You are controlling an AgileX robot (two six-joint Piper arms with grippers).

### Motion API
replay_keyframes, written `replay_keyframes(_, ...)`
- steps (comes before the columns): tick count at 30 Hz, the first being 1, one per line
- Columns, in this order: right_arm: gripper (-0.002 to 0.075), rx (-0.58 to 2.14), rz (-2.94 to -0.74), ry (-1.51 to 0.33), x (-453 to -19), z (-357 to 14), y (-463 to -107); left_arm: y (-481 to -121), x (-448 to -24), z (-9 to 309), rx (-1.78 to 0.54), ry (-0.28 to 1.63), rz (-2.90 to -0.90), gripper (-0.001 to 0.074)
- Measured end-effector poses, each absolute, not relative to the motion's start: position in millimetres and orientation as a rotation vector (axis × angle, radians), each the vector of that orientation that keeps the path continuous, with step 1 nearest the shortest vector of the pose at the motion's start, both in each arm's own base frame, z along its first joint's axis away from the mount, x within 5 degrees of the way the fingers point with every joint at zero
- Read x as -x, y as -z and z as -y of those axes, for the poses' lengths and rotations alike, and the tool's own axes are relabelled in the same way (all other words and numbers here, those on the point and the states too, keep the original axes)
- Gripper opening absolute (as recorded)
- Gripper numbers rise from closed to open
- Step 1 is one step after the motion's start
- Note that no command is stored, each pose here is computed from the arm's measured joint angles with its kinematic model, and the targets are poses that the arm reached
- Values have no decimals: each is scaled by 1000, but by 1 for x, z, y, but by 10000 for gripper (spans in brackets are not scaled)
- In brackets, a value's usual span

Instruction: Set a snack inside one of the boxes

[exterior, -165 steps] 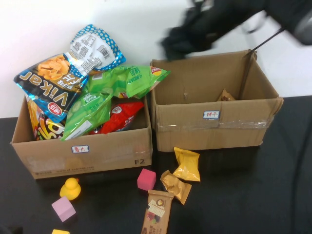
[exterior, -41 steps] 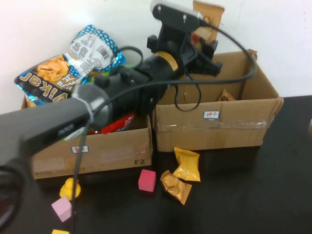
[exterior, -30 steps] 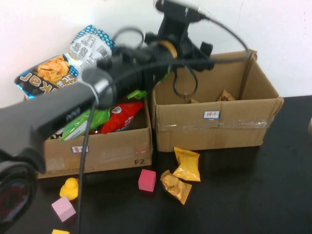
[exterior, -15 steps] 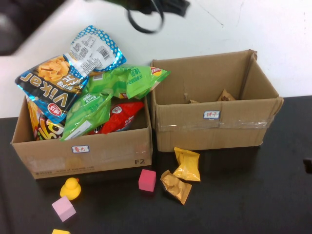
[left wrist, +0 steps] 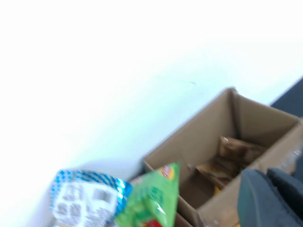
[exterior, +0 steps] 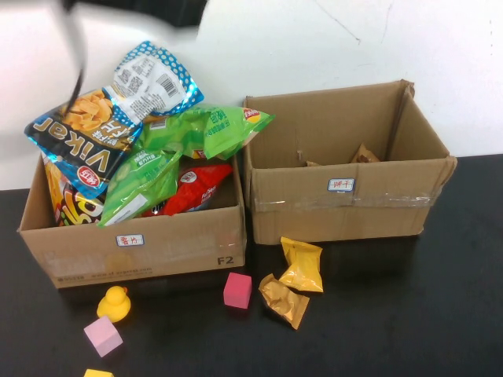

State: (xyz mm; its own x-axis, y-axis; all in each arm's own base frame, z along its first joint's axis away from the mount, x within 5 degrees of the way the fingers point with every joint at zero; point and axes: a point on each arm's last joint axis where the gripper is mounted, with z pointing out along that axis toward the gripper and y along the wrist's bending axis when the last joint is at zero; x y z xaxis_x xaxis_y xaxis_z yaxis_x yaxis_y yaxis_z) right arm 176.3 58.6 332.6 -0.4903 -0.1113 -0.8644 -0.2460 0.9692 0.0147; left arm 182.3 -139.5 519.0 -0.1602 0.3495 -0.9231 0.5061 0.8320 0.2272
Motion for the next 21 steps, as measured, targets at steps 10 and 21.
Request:
replay_keyframes(10, 0, 228, -2171, -123, -149, -45, -334, -418, -116, 95, -728, 257, -1742, -1)
replay_keyframes(21, 0, 229, -2280, -84, -150, -44, -324, -360, -91, 75, -761, 303, -1677, -1)
